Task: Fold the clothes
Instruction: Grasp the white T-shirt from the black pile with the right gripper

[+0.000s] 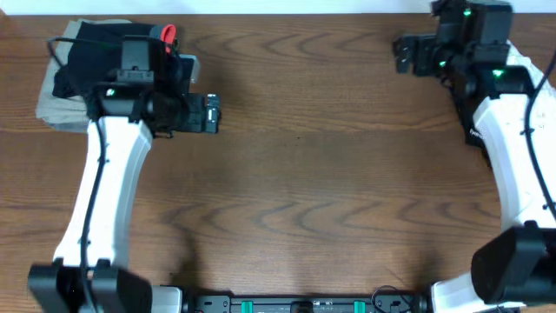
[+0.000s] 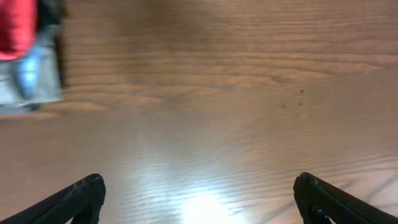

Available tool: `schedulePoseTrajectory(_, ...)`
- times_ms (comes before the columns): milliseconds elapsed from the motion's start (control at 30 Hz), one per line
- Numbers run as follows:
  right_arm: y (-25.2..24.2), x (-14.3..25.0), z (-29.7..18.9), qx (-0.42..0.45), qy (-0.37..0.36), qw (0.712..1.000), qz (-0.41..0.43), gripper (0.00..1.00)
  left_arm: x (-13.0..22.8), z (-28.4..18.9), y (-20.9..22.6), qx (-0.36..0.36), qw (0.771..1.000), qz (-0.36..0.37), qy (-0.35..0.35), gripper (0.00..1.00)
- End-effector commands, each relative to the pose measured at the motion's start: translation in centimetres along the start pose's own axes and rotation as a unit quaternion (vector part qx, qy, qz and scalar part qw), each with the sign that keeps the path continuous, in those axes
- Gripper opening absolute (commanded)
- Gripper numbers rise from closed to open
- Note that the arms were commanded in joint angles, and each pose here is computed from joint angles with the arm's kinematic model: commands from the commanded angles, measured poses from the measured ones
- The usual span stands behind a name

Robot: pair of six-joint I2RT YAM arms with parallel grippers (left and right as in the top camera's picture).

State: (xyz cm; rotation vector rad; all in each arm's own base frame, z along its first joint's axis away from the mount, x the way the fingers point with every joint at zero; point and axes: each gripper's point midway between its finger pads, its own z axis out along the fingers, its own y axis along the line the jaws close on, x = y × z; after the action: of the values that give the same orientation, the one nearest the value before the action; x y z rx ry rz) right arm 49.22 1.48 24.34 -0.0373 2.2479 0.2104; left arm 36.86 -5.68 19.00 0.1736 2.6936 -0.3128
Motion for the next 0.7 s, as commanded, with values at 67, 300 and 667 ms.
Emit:
schedulePoseTrajectory(67, -8.9, -0.1, 1.0, 0.069, -0.012, 0.995, 0.065, 0.99, -0.8, 2.0, -1.0, 0.041, 0.999, 0.01, 0.008, 0.98)
schedulePoseTrajectory(300, -18.4, 3.2, 4.3, 0.126, -0.006, 0.984, 0.128, 0.91, -1.1, 3.6, -1.6, 0.046, 0.999, 0.02, 0.013, 0.98)
schedulePoseTrajectory(667, -26.4, 7.8, 9.6, 0.262, -0.016, 0.95, 0.168, 0.74, -1.0, 5.8, -3.3, 0.051, 0.997, 0.043, 0.028, 0.98)
